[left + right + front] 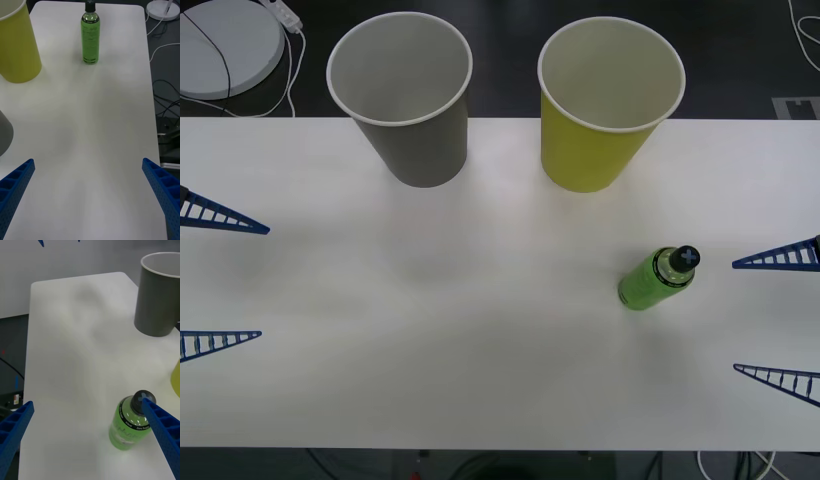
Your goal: Put the can into the green bin and the plastic bottle into the gray bin
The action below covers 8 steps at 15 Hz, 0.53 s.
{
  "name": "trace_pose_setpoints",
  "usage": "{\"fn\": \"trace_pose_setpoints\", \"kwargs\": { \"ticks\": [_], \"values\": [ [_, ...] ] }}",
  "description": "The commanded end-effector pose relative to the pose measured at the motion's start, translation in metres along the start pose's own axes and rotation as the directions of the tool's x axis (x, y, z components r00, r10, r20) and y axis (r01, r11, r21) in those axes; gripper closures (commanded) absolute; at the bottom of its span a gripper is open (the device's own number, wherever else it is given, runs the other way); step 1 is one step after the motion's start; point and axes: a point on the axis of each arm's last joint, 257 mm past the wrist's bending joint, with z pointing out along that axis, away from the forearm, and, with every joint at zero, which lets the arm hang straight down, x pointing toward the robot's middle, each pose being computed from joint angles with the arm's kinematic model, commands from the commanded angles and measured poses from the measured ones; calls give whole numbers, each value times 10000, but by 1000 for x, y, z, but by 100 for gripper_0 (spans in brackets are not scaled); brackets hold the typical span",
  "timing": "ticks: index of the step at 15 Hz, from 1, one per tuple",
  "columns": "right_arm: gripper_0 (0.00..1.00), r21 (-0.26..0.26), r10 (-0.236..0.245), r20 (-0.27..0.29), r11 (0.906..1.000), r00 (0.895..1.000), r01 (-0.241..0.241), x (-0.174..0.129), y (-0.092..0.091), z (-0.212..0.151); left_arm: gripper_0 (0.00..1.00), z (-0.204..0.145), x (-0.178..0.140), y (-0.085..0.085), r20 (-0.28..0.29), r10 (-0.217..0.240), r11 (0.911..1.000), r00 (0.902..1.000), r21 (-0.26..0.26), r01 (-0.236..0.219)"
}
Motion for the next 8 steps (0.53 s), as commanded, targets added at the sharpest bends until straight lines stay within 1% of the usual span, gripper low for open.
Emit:
{"fn": "trace_pose_setpoints", "kwargs": {
  "ticks": [1,3,5,6,8],
  "values": [
    [0,802,188,-143,9966,9997,-176,14,-2,-9,0,0,0,0,0,-1,10000,10000,0,1],
    [0,1332,519,-265,9899,9983,-479,29,-3,-20,0,0,0,0,0,-1,10000,10000,0,1],
    [0,1681,1065,-371,9808,9936,-988,45,-1,-29,0,0,0,0,0,-1,10000,10000,0,1],
    [0,1891,1459,-400,9725,9885,-1359,56,1,-36,0,0,0,0,0,-1,10000,10000,0,1],
    [0,2310,1883,-450,9574,9811,-1732,73,0,-46,0,0,0,0,0,-1,10000,10000,0,1]
  ]
}}
